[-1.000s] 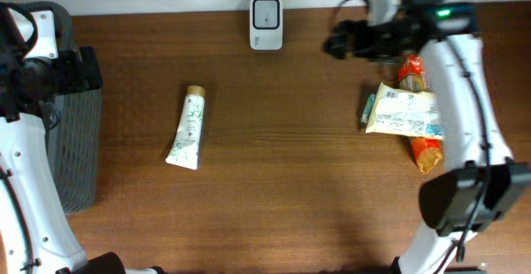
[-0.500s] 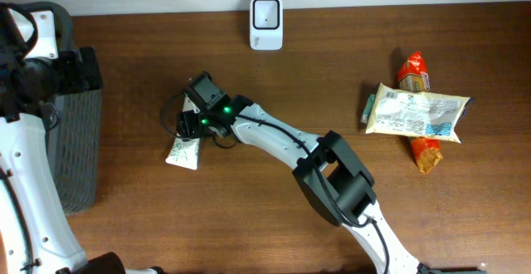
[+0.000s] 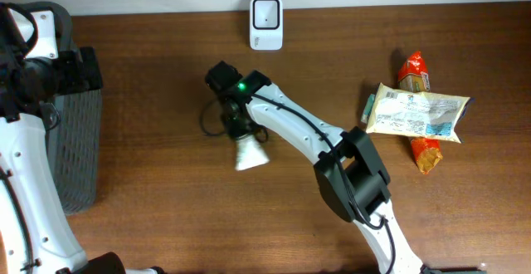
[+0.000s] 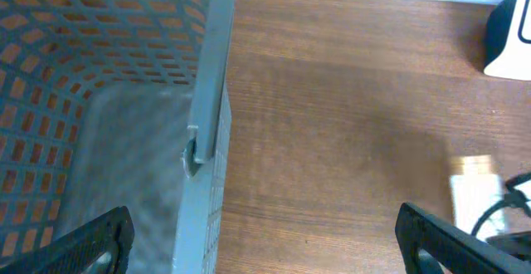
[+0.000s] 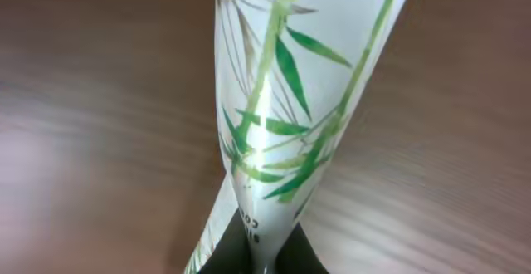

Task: Scan the item barcode
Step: 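Reach the right gripper to the white tube and grasp it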

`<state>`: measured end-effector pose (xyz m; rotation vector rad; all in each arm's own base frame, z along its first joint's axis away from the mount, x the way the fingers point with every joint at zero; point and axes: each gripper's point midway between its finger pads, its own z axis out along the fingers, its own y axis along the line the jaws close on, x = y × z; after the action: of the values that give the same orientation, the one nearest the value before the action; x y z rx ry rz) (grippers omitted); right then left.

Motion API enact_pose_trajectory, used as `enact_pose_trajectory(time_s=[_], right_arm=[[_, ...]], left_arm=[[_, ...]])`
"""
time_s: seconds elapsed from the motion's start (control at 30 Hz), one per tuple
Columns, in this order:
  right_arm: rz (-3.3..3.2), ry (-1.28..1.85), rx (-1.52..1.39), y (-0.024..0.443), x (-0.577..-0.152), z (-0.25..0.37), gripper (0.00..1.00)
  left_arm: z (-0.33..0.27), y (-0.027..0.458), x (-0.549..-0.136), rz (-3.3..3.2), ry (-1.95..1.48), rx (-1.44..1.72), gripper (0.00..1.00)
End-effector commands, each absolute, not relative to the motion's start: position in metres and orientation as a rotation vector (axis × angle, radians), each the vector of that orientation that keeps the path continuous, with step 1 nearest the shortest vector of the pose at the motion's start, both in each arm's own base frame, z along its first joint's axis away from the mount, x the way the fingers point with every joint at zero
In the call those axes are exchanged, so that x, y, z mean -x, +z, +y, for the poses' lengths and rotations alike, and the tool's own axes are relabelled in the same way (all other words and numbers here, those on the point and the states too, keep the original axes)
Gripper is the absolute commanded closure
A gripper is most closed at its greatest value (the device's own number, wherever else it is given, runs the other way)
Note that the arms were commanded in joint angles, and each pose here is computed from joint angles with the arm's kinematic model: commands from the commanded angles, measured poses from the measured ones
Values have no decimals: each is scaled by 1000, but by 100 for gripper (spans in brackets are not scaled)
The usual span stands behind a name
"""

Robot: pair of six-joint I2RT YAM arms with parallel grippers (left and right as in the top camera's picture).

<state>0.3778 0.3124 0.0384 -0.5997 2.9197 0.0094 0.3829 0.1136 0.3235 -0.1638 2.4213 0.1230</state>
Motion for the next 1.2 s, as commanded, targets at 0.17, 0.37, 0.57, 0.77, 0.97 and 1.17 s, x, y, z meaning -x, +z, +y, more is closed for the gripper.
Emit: enact_pose_trajectory(time_s=[0.17,0.37,0.57,0.77,0.97,1.17], right_arm=[[2709,-1032,661,29,-383,207,96],[2790,-713,821,6,-334,286,67],[2844,-564,751,12,-336,302,44],[2968,-44,514,93,-385,297,33],[3063,571,541,96,-415,246,22],[3170,764,743,47,-372,235,35]], left_arm=[[113,329,-382,2408,122,146,1],[113,329,-382,2408,122,146,1],[113,329,-382,2408,122,146,1],[113,329,-382,2408,122,146,1],[113,329,-382,2408,122,146,1],[113,329,-382,2408,122,146,1]])
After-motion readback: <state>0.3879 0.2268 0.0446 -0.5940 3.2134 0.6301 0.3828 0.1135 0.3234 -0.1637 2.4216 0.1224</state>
